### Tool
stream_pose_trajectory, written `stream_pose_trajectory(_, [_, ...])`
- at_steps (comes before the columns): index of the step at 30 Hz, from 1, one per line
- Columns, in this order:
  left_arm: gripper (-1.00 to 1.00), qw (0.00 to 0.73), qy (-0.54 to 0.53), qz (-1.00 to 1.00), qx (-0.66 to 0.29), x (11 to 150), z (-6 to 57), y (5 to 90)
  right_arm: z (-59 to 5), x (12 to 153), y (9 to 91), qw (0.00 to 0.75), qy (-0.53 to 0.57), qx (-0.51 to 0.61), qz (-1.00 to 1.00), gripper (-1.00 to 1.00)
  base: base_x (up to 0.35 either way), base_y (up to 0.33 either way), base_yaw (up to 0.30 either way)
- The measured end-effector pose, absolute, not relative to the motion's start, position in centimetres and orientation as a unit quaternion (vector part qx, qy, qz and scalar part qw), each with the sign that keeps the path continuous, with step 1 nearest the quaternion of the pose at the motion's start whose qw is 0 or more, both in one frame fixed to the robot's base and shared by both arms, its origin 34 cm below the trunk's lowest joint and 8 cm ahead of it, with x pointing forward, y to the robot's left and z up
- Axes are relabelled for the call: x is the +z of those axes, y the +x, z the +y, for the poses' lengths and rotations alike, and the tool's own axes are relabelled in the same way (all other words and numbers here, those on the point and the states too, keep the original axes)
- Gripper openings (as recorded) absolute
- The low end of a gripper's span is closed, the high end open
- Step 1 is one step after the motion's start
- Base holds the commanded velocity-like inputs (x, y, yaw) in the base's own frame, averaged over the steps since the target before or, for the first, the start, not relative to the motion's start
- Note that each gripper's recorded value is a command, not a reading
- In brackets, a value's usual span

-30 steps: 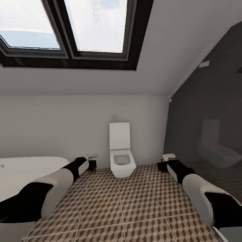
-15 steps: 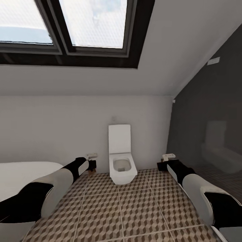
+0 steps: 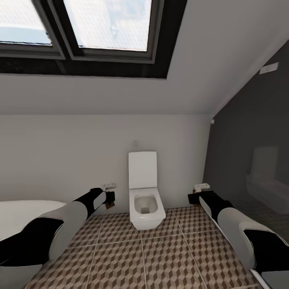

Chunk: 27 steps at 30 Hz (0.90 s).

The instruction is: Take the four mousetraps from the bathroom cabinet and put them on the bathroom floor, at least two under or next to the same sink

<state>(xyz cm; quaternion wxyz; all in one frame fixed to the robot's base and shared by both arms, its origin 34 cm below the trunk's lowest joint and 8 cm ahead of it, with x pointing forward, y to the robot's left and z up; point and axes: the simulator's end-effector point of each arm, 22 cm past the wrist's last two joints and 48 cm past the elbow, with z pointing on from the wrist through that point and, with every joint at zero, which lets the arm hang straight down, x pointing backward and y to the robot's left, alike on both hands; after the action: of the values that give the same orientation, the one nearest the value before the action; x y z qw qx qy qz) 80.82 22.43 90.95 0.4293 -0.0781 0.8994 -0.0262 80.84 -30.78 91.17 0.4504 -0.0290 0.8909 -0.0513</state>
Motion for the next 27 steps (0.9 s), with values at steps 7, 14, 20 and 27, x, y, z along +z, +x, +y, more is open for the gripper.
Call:
stream_pose_trajectory(7, [-1.0, 0.429, -0.078, 0.899, -0.026, 90.94, 22.43, 80.82, -30.59, 91.17, 80.86, 0.45, -0.03, -0.051, 0.891, -1.0, 0.323, 0.0, 0.0])
stream_pose_trajectory(14, [-1.0, 0.429, -0.078, 0.899, -0.026, 90.93, 22.43, 80.82, -30.67, 91.13, 80.84, 0.451, -0.029, -0.051, 0.891, -1.0, 0.304, 0.0, 0.0])
stream_pose_trajectory(20, [-1.0, 0.429, -0.078, 0.9, -0.025, 90.88, 22.5, 80.84, -30.53, 91.13, 80.9, 0.451, -0.03, -0.05, 0.891, -1.0, 0.104, 0.0, 0.0])
stream_pose_trajectory(27, [-1.0, 0.428, -0.077, 0.9, -0.023, 90.86, 22.55, 80.83, -30.44, 91.06, 80.89, 0.45, -0.03, -0.049, 0.891, -1.0, 0.013, -0.113, 0.0])
